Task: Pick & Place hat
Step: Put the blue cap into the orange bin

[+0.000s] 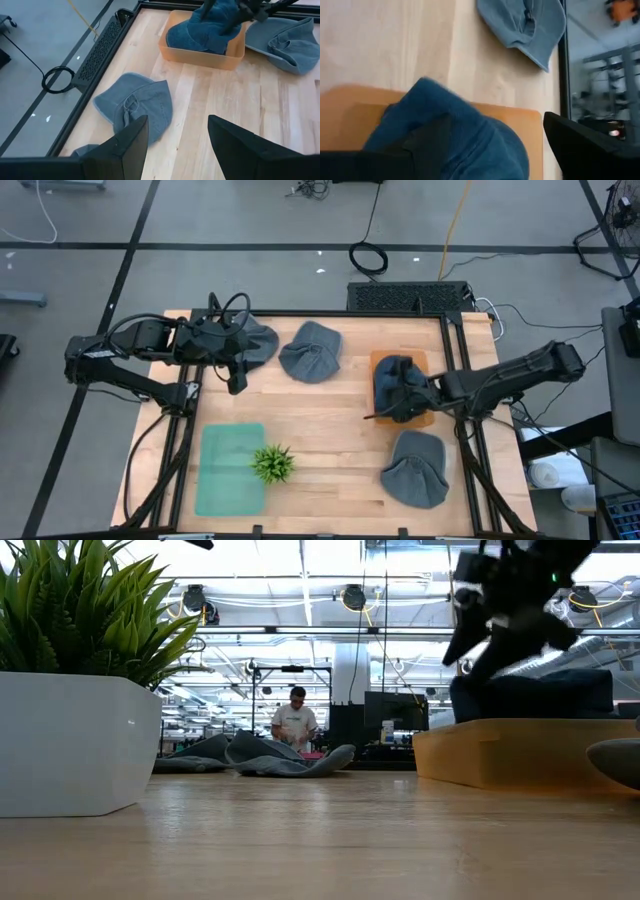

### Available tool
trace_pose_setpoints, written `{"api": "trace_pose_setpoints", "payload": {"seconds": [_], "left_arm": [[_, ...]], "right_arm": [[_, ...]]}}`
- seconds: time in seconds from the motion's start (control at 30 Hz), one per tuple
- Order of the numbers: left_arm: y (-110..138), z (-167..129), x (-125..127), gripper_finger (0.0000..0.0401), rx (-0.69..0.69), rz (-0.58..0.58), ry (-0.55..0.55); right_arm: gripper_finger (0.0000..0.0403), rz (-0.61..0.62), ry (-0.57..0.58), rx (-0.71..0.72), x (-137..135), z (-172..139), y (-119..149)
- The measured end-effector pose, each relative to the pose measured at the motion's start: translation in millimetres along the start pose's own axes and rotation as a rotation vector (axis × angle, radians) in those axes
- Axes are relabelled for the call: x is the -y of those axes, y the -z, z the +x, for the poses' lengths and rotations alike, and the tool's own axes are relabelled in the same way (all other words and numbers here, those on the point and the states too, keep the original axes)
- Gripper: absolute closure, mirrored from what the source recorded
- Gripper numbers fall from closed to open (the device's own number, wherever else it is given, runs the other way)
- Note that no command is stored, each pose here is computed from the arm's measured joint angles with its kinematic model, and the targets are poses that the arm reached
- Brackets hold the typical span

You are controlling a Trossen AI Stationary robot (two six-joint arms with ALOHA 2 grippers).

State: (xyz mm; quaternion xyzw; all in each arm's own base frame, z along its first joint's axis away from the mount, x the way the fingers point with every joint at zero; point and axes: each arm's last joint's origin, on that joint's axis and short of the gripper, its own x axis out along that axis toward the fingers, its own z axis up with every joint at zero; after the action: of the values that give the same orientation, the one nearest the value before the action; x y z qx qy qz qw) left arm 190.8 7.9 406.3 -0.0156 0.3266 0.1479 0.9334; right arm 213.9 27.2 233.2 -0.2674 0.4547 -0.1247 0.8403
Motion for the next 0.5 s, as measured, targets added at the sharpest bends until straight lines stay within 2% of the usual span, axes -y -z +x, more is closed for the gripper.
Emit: {"api": "trace_pose_setpoints", "payload": {"seconds": [0.1,0.23,0.3,0.43,0.5], "left_arm": [[0,0,0,0.0187,-0.004,0.005,-0.001],[1,0,0,0.0187,-0.006,0.005,-0.001],[1,0,0,0.0187,-0.007,0.005,-0.001],[1,0,0,0.0187,-0.007,0.005,0.006],[1,0,0,0.0187,-0.011,0.004,0.021]], "right_arm": [[0.0099,-0.053,0.052,-0.010,-11,14,14],[0.0099,-0.038,-0.001,-0.001,-22,31,32],[0.0099,-0.058,0.015,0.005,-25,35,37],[0.0099,-0.162,0.137,0.014,-20,32,30],[0.0099,-0.165,0.172,0.031,-13,26,19]]}}
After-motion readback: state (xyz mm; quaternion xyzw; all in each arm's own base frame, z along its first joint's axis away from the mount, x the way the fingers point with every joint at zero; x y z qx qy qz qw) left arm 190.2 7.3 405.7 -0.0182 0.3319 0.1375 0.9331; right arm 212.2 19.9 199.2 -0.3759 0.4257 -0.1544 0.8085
